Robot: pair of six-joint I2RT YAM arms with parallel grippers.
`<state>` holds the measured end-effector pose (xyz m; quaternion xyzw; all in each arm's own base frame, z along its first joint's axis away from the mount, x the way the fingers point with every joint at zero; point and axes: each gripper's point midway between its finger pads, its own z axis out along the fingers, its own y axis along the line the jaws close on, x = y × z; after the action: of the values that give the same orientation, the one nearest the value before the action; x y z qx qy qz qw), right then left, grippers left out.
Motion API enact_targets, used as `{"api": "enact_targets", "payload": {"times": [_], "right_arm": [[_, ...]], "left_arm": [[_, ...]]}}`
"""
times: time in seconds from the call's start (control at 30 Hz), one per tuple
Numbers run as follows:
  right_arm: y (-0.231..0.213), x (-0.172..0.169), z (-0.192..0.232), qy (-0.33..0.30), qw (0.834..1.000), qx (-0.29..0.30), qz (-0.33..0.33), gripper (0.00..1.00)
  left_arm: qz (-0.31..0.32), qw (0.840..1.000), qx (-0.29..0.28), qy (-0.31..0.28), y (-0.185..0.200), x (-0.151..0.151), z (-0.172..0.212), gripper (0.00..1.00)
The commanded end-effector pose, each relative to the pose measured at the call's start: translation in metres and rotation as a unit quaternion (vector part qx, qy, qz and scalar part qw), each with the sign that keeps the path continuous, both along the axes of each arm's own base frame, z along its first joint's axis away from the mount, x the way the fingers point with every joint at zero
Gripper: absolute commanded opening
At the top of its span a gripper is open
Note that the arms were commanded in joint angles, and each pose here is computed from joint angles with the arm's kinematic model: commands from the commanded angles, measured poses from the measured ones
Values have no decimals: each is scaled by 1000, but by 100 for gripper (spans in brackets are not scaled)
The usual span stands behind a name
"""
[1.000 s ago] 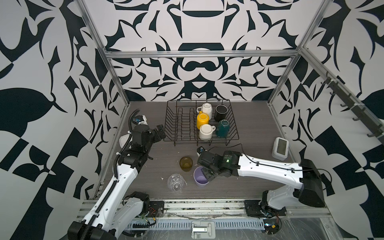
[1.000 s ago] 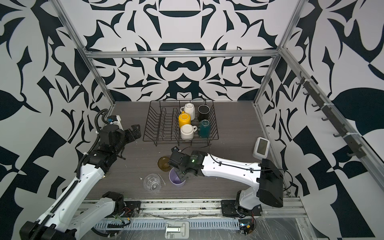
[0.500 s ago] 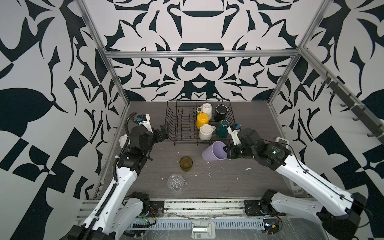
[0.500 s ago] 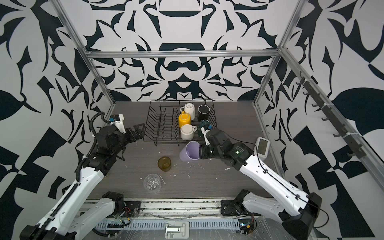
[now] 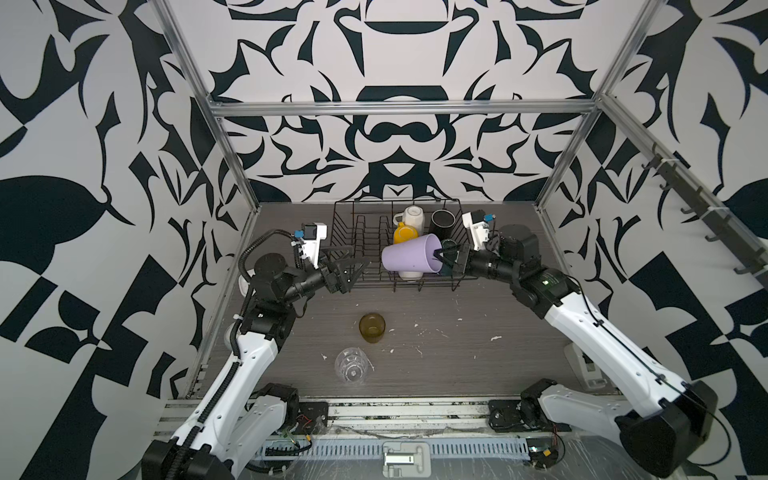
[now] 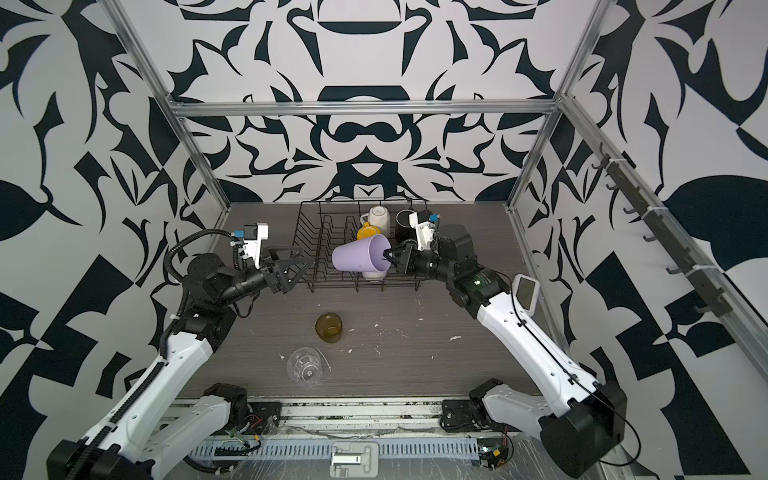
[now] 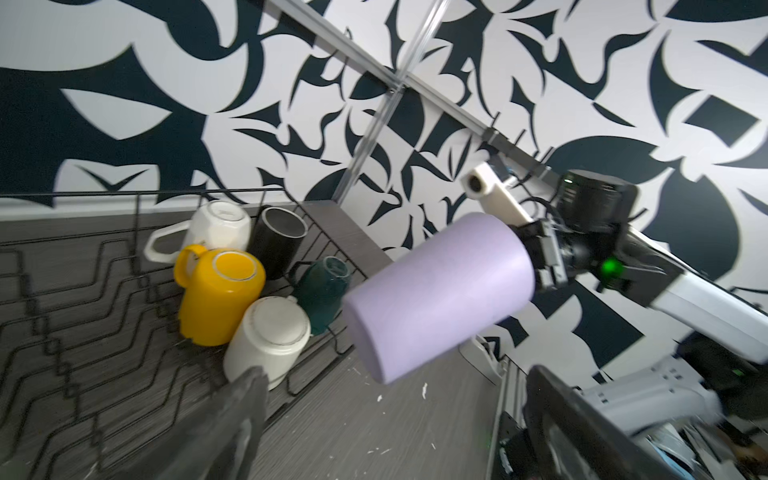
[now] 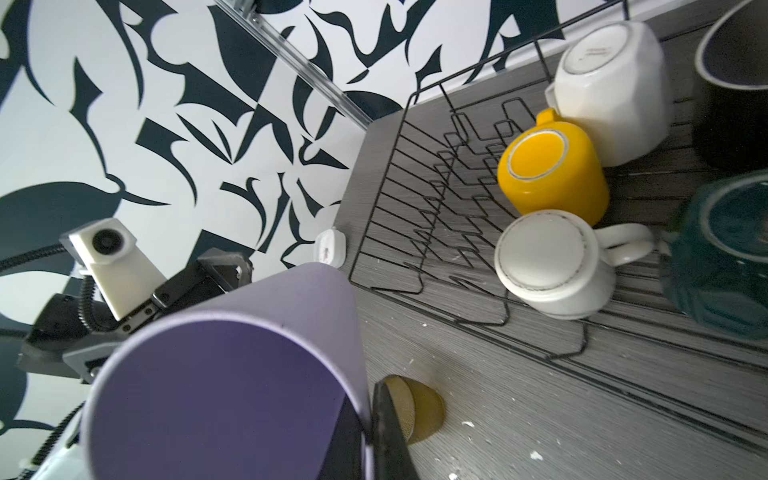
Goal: Load the cups into the dish rack
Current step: 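Lift the lilac cup over the rack while the left gripper reaches toward it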
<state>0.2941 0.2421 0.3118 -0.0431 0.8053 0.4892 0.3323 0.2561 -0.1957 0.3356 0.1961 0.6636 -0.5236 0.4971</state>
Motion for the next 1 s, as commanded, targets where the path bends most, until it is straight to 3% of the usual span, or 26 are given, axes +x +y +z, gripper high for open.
{"api": "enact_targets", "payload": {"times": [0.0,0.97], "right_arm": [[19,-4,47,-48,994,73,58,0],[49,-30,77,-55,974,147,161,0]], "left_arm": [[-60,998,-15,-35,-7,-19,10,99],[-83,996,-18,-38,-13,-15,15,99]]}}
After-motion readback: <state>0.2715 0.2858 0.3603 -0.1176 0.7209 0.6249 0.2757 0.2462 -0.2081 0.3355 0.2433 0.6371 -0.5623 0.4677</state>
